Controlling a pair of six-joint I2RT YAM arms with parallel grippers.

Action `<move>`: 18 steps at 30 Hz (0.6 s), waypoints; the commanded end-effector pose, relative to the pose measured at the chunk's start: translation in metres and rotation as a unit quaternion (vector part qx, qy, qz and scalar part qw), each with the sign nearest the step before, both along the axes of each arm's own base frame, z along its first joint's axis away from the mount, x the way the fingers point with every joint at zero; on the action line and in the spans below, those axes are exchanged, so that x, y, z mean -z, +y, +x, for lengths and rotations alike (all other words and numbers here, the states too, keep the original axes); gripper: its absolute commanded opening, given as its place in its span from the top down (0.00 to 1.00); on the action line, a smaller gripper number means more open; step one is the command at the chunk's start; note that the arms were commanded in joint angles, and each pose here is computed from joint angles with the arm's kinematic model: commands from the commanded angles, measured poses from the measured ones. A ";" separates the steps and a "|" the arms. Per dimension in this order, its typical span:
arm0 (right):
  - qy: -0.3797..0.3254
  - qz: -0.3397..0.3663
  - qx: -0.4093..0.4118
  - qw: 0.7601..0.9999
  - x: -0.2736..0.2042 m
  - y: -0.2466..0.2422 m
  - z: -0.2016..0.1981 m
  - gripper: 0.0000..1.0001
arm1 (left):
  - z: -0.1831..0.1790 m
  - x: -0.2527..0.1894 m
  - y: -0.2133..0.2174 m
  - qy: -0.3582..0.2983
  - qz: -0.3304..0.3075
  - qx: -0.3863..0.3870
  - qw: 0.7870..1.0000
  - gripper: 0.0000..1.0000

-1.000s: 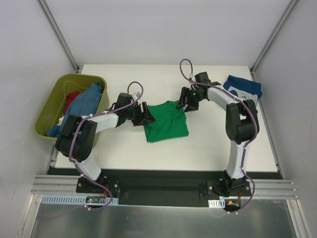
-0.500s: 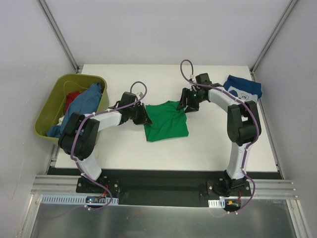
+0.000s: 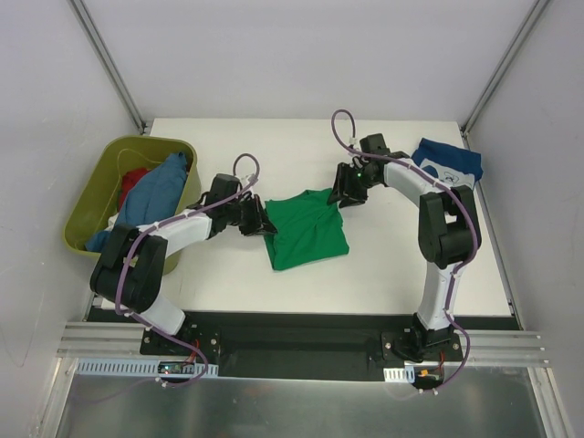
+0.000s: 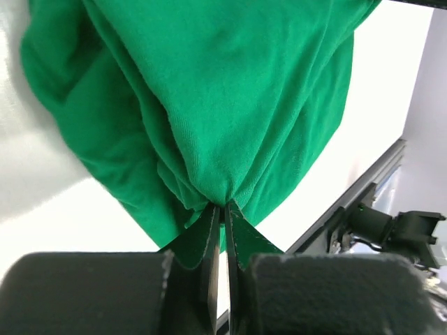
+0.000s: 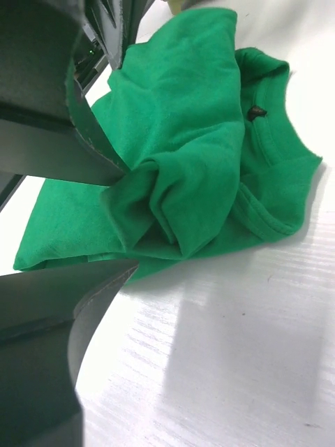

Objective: Fold and stack the t-shirts
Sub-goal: Fold the long partially folded tshirt into a neat square

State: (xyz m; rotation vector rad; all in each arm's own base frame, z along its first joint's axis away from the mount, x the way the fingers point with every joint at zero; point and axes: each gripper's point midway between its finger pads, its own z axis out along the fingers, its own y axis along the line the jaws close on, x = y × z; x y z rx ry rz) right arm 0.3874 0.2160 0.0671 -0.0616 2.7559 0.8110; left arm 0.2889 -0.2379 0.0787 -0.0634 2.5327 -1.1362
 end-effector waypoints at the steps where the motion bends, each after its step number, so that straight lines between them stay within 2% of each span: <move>1: -0.031 0.008 -0.011 0.999 -0.026 0.003 0.011 0.51 | -0.006 -0.019 0.002 0.004 -0.043 0.014 0.999 1.00; 5: -0.014 0.014 -0.017 1.000 -0.014 0.008 0.012 0.50 | -0.002 -0.011 0.016 0.024 -0.048 -0.004 0.999 1.00; 12: -0.009 0.016 -0.023 1.000 -0.009 0.011 0.015 0.46 | -0.008 0.030 0.031 0.079 -0.019 -0.035 0.996 1.00; 18: 0.001 0.031 -0.033 0.999 -0.004 0.018 0.015 0.41 | 0.002 0.044 0.041 0.081 0.021 -0.058 0.995 1.00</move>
